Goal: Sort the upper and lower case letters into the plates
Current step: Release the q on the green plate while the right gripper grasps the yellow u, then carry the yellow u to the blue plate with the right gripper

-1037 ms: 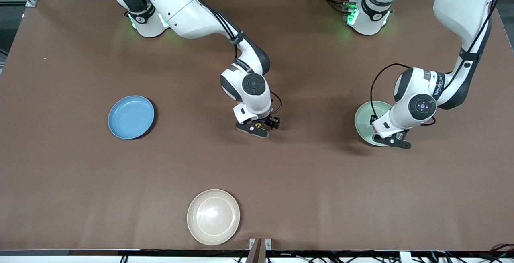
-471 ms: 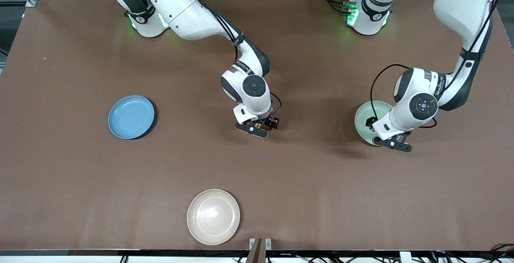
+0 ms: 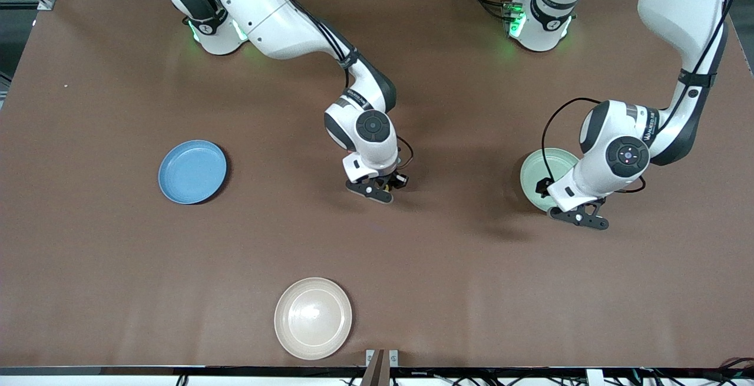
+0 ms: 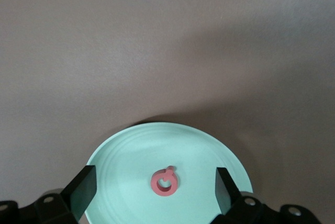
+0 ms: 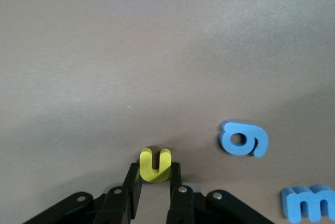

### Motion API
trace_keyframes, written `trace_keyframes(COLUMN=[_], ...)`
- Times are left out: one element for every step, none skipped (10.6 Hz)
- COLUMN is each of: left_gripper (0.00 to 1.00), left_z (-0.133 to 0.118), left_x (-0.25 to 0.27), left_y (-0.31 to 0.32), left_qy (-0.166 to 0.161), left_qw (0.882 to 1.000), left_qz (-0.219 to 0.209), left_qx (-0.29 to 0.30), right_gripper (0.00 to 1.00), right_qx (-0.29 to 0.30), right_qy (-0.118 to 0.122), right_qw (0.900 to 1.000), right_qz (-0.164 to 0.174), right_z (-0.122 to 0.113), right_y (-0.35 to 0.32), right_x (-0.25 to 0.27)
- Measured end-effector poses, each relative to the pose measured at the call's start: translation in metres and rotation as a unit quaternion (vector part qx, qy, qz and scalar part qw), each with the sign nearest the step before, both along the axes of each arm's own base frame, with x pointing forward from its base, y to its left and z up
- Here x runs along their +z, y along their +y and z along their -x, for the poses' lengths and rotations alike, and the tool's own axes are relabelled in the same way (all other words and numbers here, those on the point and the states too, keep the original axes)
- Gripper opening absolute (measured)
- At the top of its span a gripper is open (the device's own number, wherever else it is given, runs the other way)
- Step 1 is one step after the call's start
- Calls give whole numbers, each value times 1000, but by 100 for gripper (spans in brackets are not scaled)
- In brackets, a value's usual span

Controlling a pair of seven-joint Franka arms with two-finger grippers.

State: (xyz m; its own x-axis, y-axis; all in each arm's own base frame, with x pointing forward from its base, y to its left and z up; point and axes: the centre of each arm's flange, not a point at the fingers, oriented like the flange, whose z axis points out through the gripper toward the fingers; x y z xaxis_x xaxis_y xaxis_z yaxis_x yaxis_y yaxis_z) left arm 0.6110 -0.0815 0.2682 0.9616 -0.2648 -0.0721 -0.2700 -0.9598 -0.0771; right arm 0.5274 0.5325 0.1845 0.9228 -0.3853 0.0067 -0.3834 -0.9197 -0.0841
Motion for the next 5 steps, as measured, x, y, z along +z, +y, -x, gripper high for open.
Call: trace_keyframes(left_gripper=[100,100,100,100,100], left_z=[-6,-11,-16,-21,-25], left_x=[11,23,37,51,63], left_y=[-1,-4,-10,-17,-22], left_qy=[2,6,8,7,5], left_qw=[1000,1000,1000,1000,1000], left_qz=[3,7,8,8,7], left_qx=[7,13,14,12,10], right_gripper=[26,26,26,26,26], right_qx=[0,0,0,-1,-3], right_qy=[1,1,0,-1,-2], right_qw=[1000,1000,1000,1000,1000], right_qz=[1,1,1,0,0], right_z=[0,0,0,-2,-5], right_y=[0,0,0,-1,-1], right_x=[-2,-2,-2,-1,4])
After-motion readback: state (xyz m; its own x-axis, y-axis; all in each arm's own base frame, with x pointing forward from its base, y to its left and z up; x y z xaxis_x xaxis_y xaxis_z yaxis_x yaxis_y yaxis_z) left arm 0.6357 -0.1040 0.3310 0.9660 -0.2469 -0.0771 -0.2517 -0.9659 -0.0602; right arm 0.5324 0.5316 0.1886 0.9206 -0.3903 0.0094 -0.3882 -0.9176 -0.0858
